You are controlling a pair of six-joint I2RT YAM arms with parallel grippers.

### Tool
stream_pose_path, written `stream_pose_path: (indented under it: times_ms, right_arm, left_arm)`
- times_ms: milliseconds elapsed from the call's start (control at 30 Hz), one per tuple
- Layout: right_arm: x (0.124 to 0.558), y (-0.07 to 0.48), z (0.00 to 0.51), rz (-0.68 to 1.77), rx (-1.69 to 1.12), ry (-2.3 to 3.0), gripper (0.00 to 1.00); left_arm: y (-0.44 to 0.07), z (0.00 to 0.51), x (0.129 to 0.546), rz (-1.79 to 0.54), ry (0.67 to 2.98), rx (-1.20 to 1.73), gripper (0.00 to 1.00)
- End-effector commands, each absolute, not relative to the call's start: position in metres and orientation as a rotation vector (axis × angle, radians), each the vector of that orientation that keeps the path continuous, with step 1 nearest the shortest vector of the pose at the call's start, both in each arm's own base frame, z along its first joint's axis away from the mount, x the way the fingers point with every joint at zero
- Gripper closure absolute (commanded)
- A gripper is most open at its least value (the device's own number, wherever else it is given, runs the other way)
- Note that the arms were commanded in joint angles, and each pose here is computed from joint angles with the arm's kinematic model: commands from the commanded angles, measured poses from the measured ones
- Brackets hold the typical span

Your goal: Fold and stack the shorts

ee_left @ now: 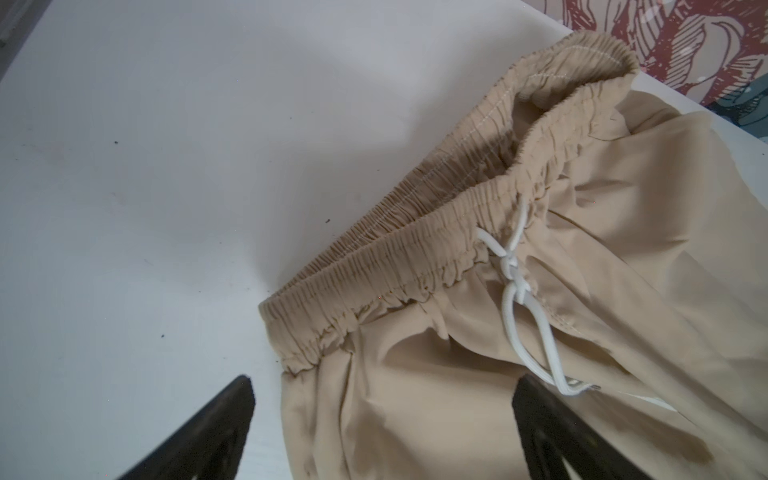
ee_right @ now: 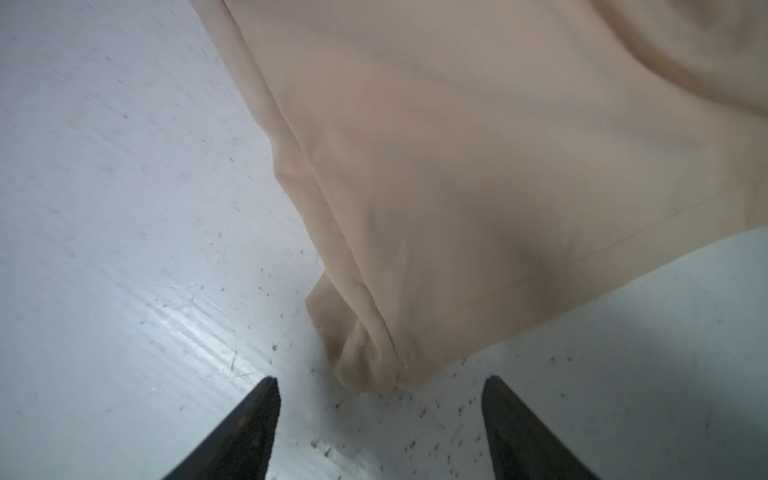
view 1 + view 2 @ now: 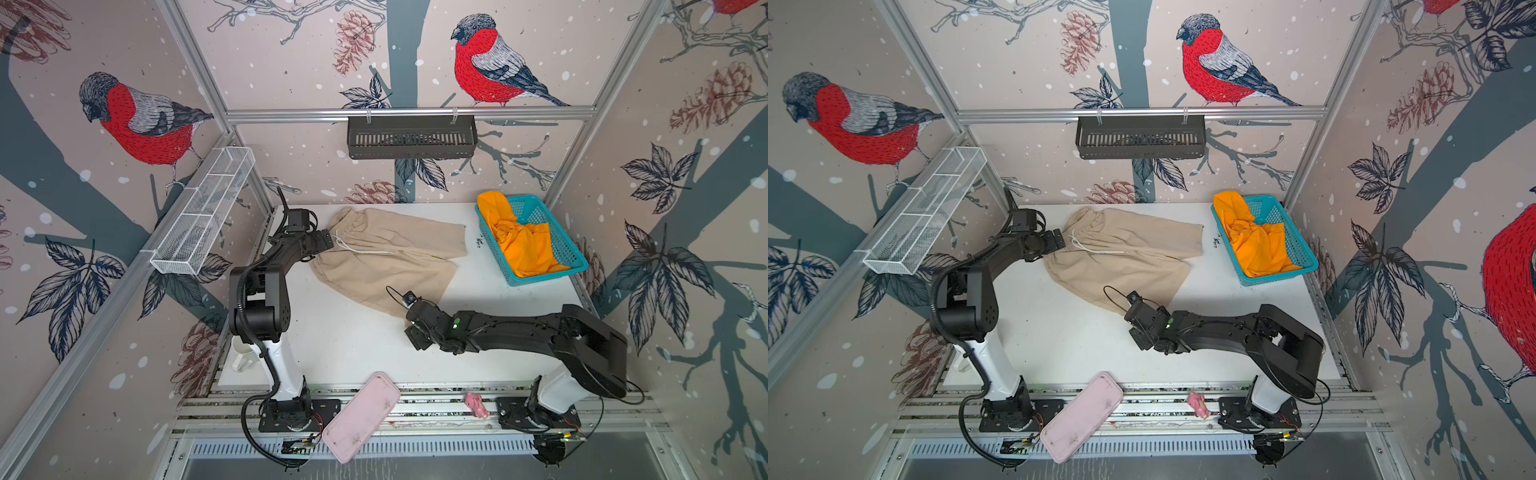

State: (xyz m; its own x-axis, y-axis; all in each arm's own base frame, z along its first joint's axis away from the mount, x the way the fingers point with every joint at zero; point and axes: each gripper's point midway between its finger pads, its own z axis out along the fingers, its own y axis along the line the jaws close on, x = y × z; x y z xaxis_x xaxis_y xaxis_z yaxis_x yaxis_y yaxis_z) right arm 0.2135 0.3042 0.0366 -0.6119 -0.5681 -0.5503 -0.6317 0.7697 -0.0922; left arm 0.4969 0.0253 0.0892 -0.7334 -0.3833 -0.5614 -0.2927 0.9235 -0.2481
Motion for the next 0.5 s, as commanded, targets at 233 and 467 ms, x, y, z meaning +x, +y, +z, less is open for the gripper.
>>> stream_pose_path:
  times_ms: [233, 467]
  right_arm:
    - [0.220, 0.293, 0.010, 0.033, -0.902, 2.436, 0.49]
    - [0.226, 0.274, 0.019, -0.110, -0.913, 2.415, 0.85]
  left_arm:
    - [0.027, 0.064, 0.502, -0.263, 2.446, -0.499, 0.06]
    - [0.022, 0.041, 0.501, -0.305, 2.492, -0.507, 0.19]
